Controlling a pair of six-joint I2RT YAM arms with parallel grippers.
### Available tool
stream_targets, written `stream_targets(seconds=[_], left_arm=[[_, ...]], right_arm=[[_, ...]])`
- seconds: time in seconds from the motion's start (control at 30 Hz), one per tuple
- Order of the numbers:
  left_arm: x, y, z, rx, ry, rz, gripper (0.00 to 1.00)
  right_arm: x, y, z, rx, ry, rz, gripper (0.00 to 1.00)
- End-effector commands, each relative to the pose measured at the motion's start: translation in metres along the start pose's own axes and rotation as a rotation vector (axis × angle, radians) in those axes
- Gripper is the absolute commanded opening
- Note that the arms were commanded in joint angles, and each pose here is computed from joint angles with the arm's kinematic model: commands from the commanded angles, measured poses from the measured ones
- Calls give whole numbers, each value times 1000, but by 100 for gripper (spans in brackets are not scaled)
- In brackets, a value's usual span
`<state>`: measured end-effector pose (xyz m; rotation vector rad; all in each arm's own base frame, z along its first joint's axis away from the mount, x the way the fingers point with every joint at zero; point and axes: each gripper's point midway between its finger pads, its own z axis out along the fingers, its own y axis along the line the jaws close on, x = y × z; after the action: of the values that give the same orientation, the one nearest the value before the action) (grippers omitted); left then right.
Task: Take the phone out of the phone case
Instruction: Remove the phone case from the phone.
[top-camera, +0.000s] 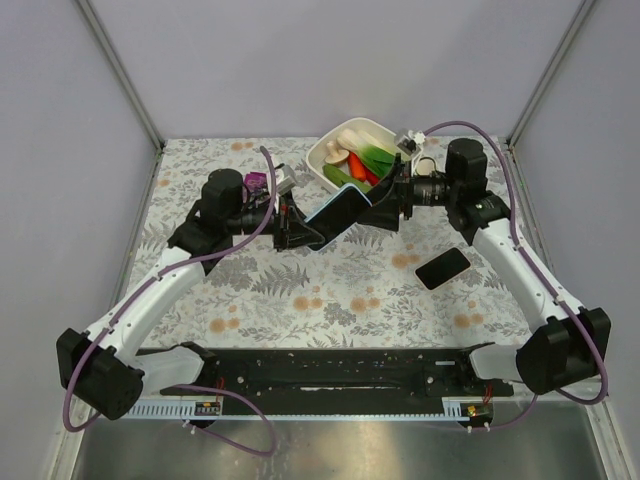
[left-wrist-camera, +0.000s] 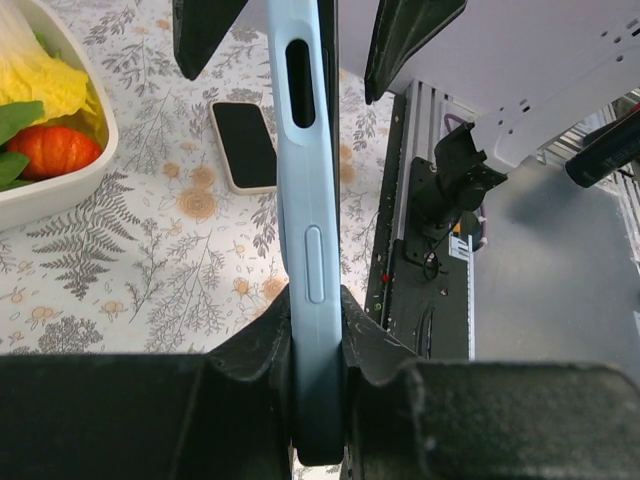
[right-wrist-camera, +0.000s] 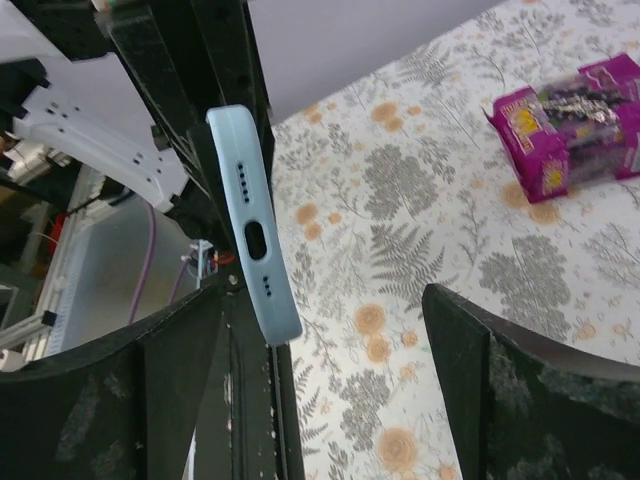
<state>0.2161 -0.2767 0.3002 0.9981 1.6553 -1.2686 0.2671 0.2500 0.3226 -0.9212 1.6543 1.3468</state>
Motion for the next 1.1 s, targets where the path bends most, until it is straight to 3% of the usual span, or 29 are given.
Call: stream_targets(seconds=[0.0, 0.17, 0.3, 0.4, 0.5, 0.67, 0.83, 0.93, 1.07], left_arm=[[-37, -18, -1, 82, -104, 104, 0], [-32, -14, 2, 79, -106, 94, 0], [-30, -12, 4, 82, -108, 83, 0], [-25, -10, 5, 81, -99, 81, 0], [-16, -7, 5, 78, -76, 108, 0], [3, -10, 5, 114, -4, 111, 35], [21, -14, 8, 124, 86, 145, 58], [23, -16, 11, 136, 97, 154, 64], [28, -17, 15, 158, 137, 144, 64]], right_arm=[[-24, 20, 10, -132, -64, 2, 85], [-24, 30, 16, -182, -74, -9, 59], [-23, 33, 17, -197, -66, -8, 21], [-23, 38, 15, -205, -61, -28, 6], [-22, 35, 13, -179, -27, -58, 1], [-20, 35, 11, -168, 11, -52, 0], [-17, 33, 10, -148, 68, -74, 0], [-18, 38, 11, -161, 78, -82, 0], [-15, 43, 10, -161, 124, -116, 0]])
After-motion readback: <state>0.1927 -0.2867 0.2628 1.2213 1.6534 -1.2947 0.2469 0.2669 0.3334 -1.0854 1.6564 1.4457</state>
